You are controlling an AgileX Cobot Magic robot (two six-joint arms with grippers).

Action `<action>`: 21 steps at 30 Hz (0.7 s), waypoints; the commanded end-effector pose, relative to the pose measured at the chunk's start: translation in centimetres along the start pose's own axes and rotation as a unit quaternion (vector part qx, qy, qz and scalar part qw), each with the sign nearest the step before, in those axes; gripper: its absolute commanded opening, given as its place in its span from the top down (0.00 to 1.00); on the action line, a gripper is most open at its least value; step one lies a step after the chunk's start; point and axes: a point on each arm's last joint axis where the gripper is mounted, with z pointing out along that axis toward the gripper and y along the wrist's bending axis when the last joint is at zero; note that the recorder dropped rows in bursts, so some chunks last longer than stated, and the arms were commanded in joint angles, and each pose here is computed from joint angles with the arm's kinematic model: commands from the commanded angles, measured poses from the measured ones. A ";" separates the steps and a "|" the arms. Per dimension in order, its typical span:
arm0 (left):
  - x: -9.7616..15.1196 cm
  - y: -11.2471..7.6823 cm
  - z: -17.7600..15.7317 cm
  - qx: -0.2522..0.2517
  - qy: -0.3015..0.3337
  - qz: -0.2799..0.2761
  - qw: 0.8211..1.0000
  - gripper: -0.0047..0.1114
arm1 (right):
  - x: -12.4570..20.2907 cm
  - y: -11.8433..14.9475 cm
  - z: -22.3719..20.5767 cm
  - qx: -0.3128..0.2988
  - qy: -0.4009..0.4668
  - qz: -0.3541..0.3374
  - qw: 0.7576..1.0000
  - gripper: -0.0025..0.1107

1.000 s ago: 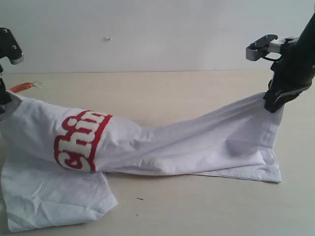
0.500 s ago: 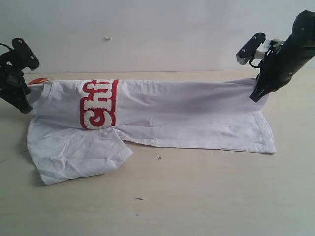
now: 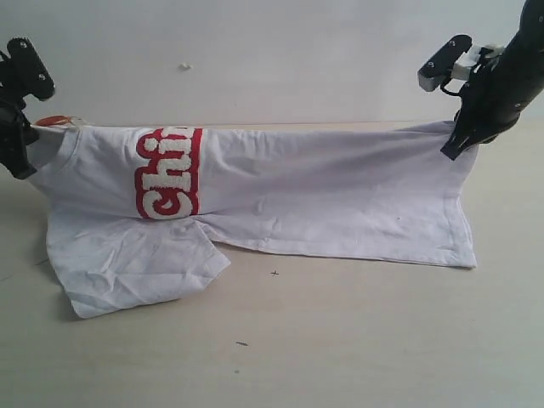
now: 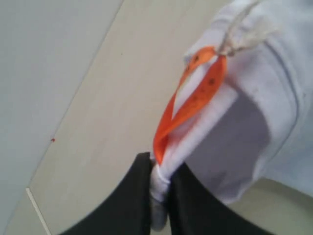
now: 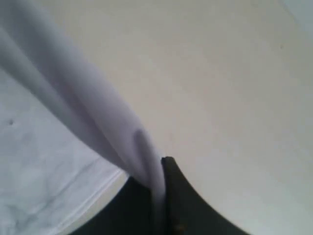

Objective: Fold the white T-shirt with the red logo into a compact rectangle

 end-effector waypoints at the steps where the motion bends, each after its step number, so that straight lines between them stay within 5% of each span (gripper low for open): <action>1: -0.1 0.3 -3.6 0.036 0.019 -0.003 0.999 0.96 | -0.1 0.9 -4.3 -0.049 0.000 0.031 0.998 0.98; 8: -0.1 -0.4 -11.5 0.073 0.019 -0.018 0.997 0.96 | 0.8 3.2 -11.9 -0.127 -0.006 0.044 0.991 0.98; 21: 1.4 -3.0 -27.5 0.015 -0.017 -0.108 0.994 0.96 | 6.0 8.7 -28.0 -0.057 -0.163 0.074 0.982 0.98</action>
